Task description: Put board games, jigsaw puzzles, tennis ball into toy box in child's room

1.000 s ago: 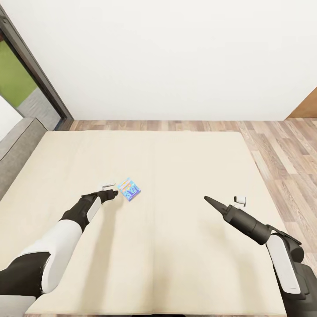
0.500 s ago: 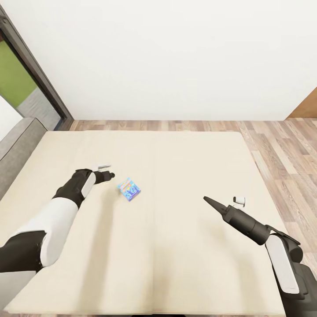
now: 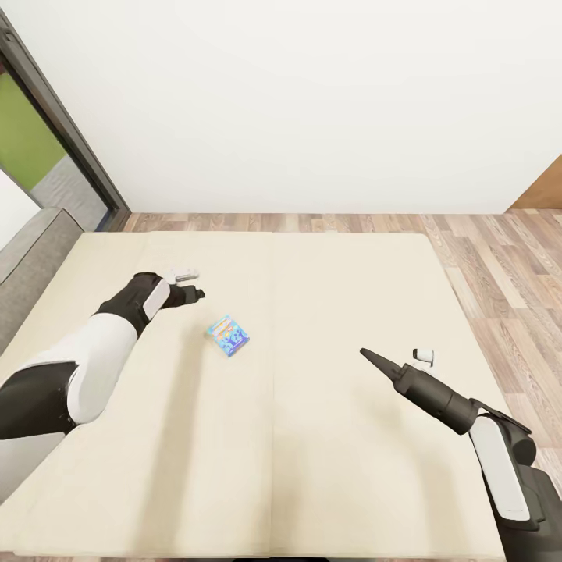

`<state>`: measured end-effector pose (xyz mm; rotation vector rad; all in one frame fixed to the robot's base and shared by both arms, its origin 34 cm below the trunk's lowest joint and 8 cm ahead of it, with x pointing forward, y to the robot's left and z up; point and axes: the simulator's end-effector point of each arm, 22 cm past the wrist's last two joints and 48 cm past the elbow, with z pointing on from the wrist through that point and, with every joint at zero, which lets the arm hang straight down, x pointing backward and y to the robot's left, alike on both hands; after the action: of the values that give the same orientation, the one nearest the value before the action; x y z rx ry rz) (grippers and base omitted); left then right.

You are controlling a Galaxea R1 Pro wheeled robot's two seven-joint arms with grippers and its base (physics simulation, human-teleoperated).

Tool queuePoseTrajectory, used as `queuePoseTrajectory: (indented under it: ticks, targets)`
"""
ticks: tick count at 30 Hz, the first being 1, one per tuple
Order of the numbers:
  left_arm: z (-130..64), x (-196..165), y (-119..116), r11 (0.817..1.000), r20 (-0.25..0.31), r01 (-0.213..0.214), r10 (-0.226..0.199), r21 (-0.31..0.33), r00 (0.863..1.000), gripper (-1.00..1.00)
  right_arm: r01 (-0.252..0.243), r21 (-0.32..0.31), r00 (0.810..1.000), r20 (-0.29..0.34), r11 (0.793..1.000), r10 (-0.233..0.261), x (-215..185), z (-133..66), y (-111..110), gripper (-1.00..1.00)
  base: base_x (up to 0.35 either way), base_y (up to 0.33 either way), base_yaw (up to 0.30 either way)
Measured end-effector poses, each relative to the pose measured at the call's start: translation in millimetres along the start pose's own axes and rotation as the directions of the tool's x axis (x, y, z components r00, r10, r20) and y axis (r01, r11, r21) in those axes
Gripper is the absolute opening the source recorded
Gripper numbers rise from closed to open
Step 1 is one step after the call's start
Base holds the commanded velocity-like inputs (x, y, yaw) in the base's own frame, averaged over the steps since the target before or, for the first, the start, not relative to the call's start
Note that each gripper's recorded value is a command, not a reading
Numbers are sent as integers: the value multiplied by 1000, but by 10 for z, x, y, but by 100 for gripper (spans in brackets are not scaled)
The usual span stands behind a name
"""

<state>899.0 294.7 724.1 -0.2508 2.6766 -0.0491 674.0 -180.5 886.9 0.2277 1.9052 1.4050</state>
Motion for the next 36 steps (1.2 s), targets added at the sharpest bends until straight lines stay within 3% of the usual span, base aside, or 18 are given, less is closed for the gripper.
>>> queuePoseTrajectory:
  ticks: [22,30,36]
  targets:
    - [75,-42,61,999,14,-7,7,-49,1000,100,-15,8,1000,-13,1000,15,35,-18,-69,100,0,0,0]
    - [150,13,63,999,8,-8,8,-50,1000,100,-99,6,993,-69,995,99,165,-30,-81,100,0,0,0]
    - [207,67,62,999,-2,-5,5,-48,1000,100,-141,22,988,-68,990,142,140,-113,-152,100,0,0,0]
